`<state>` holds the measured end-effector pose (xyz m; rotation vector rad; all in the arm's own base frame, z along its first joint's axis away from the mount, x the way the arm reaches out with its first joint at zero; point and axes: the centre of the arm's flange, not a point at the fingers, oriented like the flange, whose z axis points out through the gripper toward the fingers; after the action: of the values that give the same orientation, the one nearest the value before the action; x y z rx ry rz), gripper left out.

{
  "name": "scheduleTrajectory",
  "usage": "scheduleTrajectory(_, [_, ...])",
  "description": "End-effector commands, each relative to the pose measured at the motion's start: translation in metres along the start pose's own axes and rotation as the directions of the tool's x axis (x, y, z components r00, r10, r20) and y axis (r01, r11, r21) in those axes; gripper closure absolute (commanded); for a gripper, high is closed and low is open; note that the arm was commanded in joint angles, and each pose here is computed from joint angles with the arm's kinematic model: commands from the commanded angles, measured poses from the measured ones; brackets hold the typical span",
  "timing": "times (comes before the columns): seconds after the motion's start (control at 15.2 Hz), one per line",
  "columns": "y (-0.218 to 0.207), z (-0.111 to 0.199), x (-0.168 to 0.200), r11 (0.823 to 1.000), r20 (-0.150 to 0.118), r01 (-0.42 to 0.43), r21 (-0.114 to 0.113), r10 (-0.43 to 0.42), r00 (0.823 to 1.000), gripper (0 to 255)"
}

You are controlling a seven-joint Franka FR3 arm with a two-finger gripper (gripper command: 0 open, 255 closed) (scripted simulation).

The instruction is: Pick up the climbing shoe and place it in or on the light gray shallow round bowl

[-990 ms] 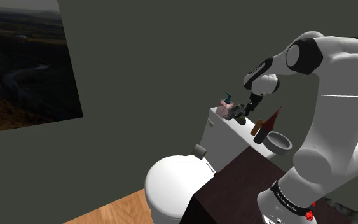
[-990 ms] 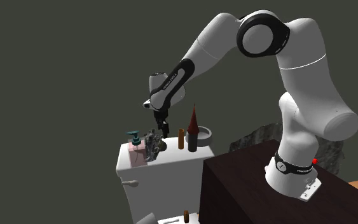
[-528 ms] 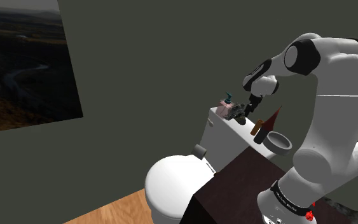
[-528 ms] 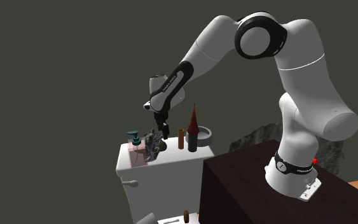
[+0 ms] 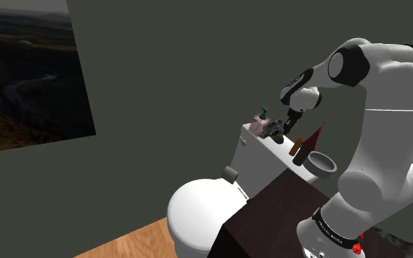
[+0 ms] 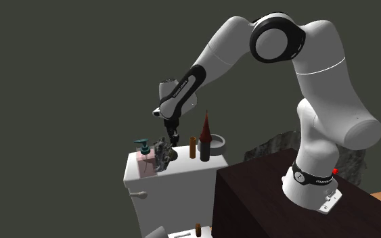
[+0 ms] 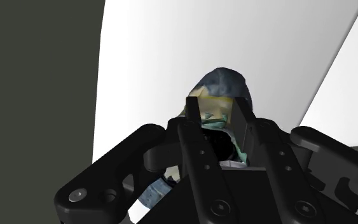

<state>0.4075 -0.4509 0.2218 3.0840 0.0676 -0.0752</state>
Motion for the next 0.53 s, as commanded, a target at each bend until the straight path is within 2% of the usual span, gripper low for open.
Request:
scheduleTrajectory(0.0, [0.000, 0.000, 0.000, 1.000, 0.000, 0.000, 0.000, 0.000, 1.000, 255])
scheduleTrajectory(0.13, [0.000, 0.000, 0.000, 1.000, 0.000, 0.000, 0.000, 0.000, 1.000, 255])
scheduleTrajectory(0.46, [0.001, -0.026, -0.001, 1.000, 0.000, 0.000, 0.000, 0.000, 1.000, 255])
